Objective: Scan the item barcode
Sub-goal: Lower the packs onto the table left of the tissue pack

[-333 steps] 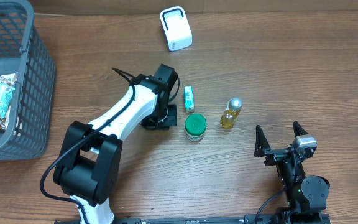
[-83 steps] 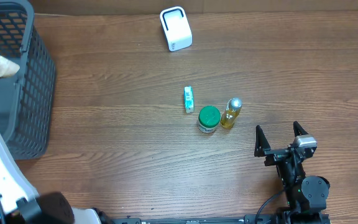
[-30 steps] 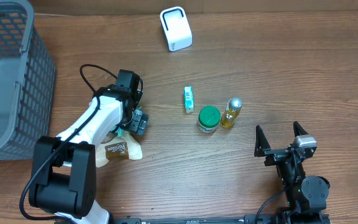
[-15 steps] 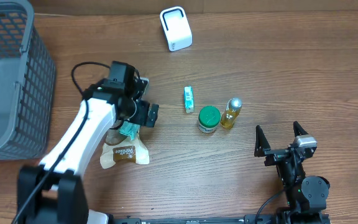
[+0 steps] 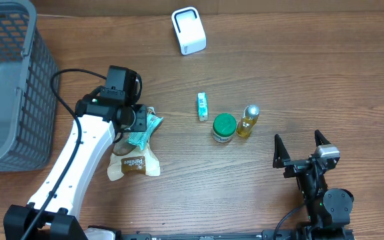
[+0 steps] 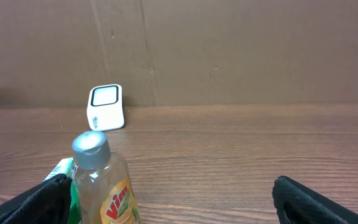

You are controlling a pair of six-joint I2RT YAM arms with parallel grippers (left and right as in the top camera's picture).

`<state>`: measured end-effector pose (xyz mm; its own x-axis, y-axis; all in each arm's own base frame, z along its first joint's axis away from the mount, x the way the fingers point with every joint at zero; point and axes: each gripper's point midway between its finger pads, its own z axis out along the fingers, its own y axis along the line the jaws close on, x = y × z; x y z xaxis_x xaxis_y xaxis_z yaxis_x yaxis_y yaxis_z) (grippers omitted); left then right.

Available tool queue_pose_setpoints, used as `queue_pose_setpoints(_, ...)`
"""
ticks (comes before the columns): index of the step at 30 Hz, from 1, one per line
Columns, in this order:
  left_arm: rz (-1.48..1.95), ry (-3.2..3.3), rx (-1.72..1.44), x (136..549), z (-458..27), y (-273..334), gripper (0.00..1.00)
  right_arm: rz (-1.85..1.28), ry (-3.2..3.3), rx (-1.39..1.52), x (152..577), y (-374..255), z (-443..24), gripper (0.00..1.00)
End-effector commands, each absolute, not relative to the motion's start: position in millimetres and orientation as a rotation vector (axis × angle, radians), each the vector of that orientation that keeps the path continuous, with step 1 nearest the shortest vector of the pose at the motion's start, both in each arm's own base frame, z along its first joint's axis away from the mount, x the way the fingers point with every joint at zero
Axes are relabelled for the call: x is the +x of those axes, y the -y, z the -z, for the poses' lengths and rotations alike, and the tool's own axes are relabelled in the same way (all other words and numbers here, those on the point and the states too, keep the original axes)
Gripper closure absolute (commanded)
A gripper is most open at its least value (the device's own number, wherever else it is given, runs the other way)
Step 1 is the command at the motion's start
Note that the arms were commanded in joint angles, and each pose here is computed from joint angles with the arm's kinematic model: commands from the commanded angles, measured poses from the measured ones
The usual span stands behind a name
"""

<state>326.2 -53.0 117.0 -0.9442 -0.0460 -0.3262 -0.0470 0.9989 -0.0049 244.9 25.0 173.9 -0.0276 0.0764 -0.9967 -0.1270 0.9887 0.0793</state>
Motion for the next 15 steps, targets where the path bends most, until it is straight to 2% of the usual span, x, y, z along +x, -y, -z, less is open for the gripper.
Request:
queue_pose_setpoints(1, -0.193, -2.793, -0.235, 327.0, -108.3, 23.0, 0.72, -0.16, -1.59, -0.03, 245.3, -23.3, -171.3, 0.0)
queue_pose_setpoints(10, -0.202, -2.905, -0.236, 318.1, -59.6, 22.8, 0.73, -0.16, -1.59, -0.03, 245.3, -23.3, -171.3, 0.0)
queue_pose_setpoints(15, 0.242, -3.002, 0.017, 309.7, -47.4, 77.6, 0.73, -0.16, -1.59, -0.03, 245.3, -23.3, -171.3, 0.0)
